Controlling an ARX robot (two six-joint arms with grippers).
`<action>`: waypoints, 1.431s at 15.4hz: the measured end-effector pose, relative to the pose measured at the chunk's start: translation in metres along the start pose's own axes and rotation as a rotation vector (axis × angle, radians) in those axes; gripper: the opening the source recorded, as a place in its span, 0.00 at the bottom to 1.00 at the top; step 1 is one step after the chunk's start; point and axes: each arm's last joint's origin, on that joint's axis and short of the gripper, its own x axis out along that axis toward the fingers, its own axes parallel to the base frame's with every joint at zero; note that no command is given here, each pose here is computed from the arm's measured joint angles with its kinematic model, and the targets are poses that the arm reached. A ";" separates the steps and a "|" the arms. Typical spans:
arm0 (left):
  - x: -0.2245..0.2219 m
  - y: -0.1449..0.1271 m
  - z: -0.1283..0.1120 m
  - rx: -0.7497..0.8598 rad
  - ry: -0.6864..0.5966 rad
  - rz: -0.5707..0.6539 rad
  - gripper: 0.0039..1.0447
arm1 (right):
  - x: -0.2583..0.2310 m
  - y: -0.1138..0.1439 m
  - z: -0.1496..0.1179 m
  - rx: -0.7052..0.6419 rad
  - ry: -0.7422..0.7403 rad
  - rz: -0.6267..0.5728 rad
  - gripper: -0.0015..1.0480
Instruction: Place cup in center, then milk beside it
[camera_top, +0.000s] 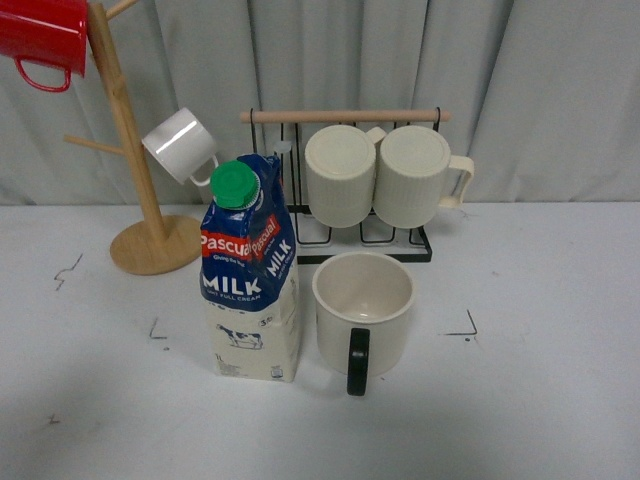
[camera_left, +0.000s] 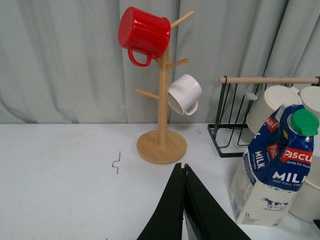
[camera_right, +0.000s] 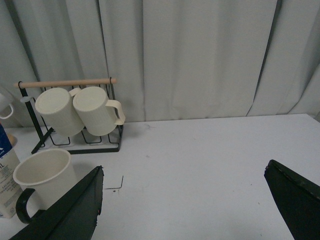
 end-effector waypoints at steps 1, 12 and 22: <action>-0.002 0.000 0.001 0.000 -0.005 -0.001 0.01 | 0.000 0.000 0.000 0.000 0.000 0.000 0.94; -0.022 0.000 -0.005 0.000 0.042 -0.002 0.01 | 0.000 0.000 0.000 0.000 0.000 0.000 0.94; -0.026 0.000 -0.002 0.000 -0.002 -0.001 0.55 | 0.000 0.000 0.000 0.000 0.000 0.000 0.94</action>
